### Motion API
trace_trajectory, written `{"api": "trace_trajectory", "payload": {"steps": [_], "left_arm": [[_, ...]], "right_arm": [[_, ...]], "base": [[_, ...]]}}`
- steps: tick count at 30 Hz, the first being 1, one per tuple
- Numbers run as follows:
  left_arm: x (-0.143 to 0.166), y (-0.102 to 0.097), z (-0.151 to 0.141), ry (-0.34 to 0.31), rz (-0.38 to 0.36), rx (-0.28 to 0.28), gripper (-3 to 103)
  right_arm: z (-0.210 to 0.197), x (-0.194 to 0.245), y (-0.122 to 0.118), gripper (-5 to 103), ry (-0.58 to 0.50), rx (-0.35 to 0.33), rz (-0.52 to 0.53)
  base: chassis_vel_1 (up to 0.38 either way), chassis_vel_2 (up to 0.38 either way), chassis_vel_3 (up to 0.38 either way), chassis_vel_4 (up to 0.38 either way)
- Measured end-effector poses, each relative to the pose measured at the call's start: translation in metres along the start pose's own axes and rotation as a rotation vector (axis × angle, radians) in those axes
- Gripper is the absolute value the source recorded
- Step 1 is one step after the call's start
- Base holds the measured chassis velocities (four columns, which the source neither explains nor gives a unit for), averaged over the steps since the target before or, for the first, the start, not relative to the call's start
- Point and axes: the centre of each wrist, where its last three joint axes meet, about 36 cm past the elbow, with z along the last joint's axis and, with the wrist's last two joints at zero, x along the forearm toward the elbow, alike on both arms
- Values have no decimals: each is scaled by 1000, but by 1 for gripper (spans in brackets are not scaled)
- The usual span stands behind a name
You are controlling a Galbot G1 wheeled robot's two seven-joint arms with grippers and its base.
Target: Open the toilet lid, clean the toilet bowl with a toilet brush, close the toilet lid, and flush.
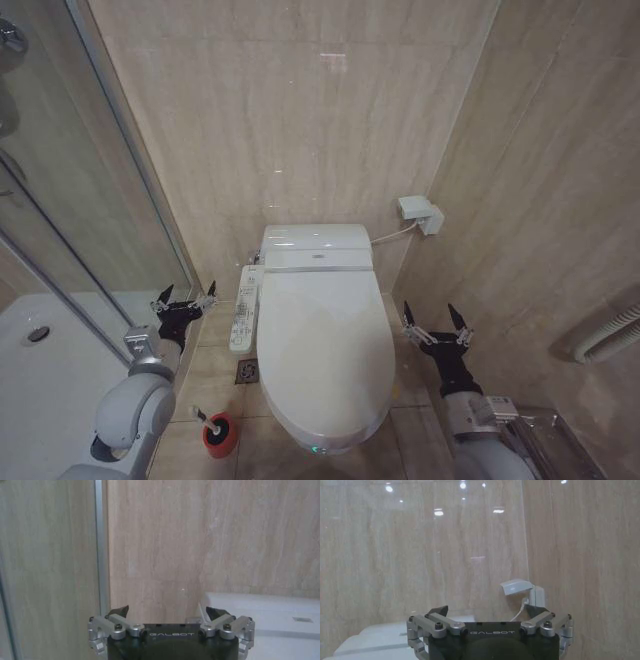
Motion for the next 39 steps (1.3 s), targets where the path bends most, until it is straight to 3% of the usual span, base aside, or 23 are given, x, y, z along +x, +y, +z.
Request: {"api": "trace_trajectory", "payload": {"steps": [3, 5, 6, 9, 12, 15, 22, 32, 39], "left_arm": [[2, -1, -3, -10, 1, -6, 100], [13, -5, -15, -70, 4, -31, 100], [13, -5, -15, -70, 4, -31, 100], [44, -15, -45, -246, 12, -97, 100], [56, -19, -53, -308, 14, -116, 100], [57, -19, -45, -316, 6, -120, 100], [30, -8, 36, -309, -42, -103, 100], [22, -7, 72, -348, -88, -97, 100], [29, -4, 87, -314, -119, -125, 100]], "right_arm": [[0, 0, 0, 100, 0, 0, 0], [0, 0, 0, 100, 0, 0, 0], [0, 0, 0, 100, 0, 0, 0], [0, 0, 0, 100, 0, 0, 0], [0, 0, 0, 100, 0, 0, 0], [0, 0, 0, 100, 0, 0, 0], [0, 0, 0, 100, 0, 0, 0], [0, 0, 0, 100, 0, 0, 0], [0, 0, 0, 100, 0, 0, 0]], "base": [[0, 0, 0, 0], [0, 0, 0, 0], [0, 0, 0, 0], [0, 0, 0, 0], [0, 0, 0, 0], [0, 0, 0, 0], [0, 0, 0, 0], [0, 0, 0, 0], [0, 0, 0, 0]]}}
